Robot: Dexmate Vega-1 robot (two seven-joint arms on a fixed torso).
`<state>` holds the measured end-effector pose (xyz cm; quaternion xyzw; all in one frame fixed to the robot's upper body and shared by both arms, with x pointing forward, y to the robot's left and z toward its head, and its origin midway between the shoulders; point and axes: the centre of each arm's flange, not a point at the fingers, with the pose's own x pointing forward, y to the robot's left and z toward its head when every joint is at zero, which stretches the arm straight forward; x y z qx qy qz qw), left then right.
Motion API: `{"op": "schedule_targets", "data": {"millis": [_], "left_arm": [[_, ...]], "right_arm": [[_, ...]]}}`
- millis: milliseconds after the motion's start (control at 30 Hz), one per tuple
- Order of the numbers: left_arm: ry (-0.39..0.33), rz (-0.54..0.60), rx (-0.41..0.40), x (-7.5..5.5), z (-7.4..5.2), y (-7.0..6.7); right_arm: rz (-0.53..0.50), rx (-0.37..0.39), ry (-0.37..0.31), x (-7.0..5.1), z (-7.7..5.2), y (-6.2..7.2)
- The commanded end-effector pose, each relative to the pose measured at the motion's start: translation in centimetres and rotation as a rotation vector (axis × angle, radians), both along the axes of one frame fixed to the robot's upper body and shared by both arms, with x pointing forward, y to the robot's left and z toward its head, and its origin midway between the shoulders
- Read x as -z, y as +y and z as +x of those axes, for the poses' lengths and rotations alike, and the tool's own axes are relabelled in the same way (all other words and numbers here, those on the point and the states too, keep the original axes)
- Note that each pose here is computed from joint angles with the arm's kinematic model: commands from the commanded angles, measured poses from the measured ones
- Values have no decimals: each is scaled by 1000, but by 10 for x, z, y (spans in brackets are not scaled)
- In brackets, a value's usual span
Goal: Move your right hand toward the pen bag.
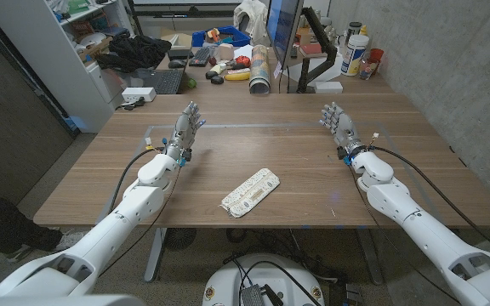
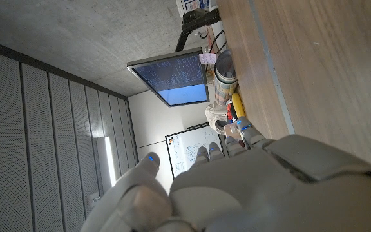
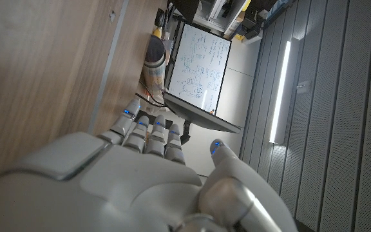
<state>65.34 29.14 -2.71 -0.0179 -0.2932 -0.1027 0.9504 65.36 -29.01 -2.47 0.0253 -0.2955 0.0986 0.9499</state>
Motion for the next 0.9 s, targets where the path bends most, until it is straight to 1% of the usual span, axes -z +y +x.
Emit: {"op": "schedule_targets", "data": {"millis": [33,433,700,900], "left_arm": [[6,-10,-2,2,3,3],[5,-9,0,1,3,3],[4,-7,5,1,4,1],[2,-8,6,1,3,0]], "right_arm": [[-11,-2,9,2,2,3],[-36,3,-16,-6,-3,3],[-83,8,-65,-18,-13,5],[-103,2,-92,-24,-18,7]]}}
